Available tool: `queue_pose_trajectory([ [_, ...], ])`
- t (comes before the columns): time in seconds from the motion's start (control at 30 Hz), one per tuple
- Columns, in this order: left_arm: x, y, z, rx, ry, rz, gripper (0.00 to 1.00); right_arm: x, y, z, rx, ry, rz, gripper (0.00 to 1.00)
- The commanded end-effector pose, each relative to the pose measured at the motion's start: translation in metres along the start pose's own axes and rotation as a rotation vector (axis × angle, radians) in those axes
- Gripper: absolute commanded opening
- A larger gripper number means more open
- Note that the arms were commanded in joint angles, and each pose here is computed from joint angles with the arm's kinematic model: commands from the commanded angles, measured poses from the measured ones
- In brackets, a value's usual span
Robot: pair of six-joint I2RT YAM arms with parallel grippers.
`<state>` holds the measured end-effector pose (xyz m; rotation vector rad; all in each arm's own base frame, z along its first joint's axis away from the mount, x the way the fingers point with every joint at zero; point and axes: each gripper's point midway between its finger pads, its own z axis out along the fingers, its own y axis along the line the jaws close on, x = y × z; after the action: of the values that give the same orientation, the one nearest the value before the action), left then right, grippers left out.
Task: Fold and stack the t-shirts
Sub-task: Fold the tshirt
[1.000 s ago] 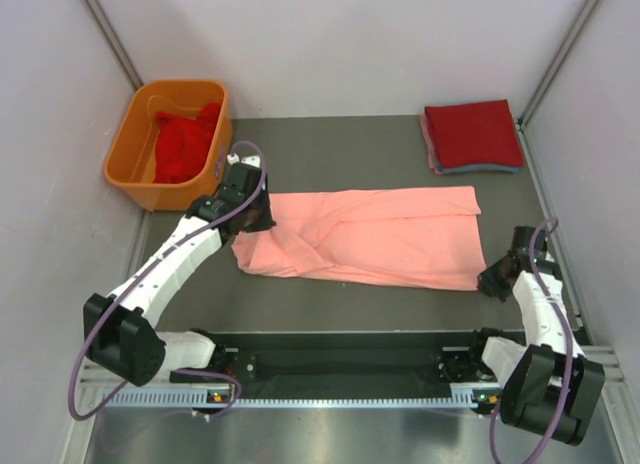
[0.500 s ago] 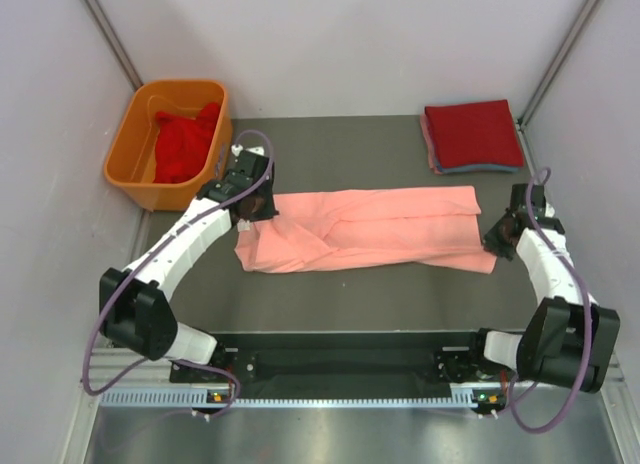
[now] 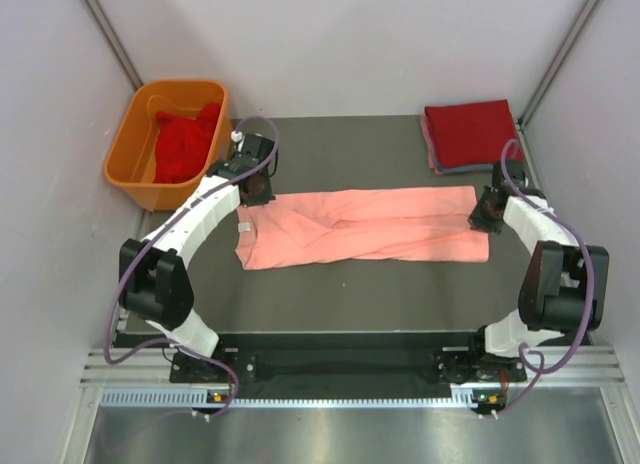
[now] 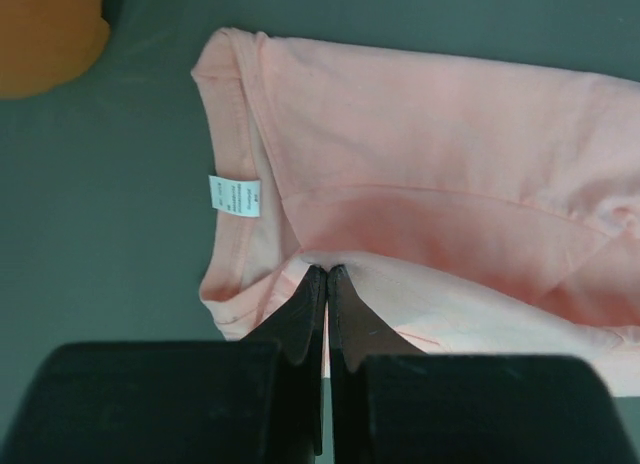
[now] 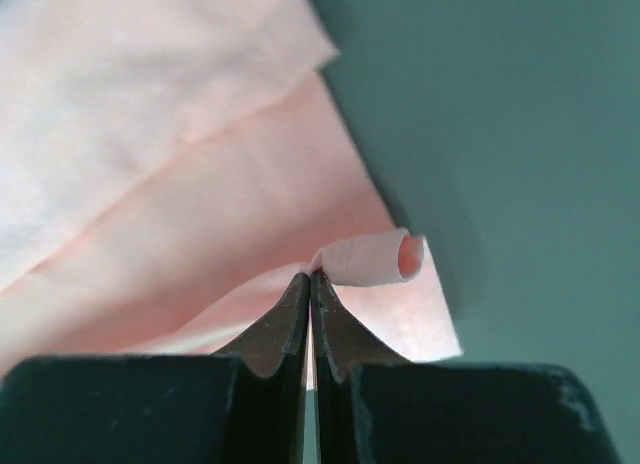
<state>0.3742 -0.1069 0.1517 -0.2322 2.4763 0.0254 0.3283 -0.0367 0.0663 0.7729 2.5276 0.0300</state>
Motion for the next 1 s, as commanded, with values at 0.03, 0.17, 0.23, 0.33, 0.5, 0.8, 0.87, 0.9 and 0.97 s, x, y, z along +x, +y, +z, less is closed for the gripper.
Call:
queue_pose_trajectory([
  [0.03, -0.023, 0.02, -0.004, -0.11, -0.047, 0.039, 0.0, -0.024, 0.034, 0.002, -0.044, -0.065, -0.113, 0.0],
  [0.17, -0.028, 0.033, -0.006, -0.152, -0.048, 0.059, 0.0, -0.022, 0.041, 0.008, -0.026, -0.065, -0.147, 0.0],
  [0.23, -0.03, 0.033, -0.007, -0.146, -0.05, 0.065, 0.0, -0.022, 0.041, 0.013, -0.02, -0.06, -0.148, 0.0],
  [0.33, -0.032, 0.029, -0.005, -0.123, -0.056, 0.075, 0.0, -0.021, 0.036, 0.022, 0.019, -0.047, -0.143, 0.0],
  [0.5, -0.033, 0.021, 0.004, -0.096, -0.038, 0.086, 0.0, -0.026, 0.032, 0.033, 0.071, -0.043, -0.128, 0.0],
  [0.8, -0.031, 0.021, 0.025, -0.139, -0.003, 0.109, 0.0, -0.031, 0.03, 0.041, 0.107, -0.046, -0.099, 0.0],
  [0.87, -0.029, 0.024, 0.032, -0.165, 0.015, 0.103, 0.0, -0.035, 0.031, 0.04, 0.113, -0.057, -0.089, 0.0],
  [0.9, -0.03, 0.025, 0.033, -0.169, 0.018, 0.1, 0.0, -0.035, 0.031, 0.04, 0.112, -0.053, -0.088, 0.0],
  [0.97, -0.027, 0.026, 0.039, -0.178, 0.031, 0.101, 0.0, -0.039, 0.033, 0.039, 0.115, -0.063, -0.085, 0.0],
])
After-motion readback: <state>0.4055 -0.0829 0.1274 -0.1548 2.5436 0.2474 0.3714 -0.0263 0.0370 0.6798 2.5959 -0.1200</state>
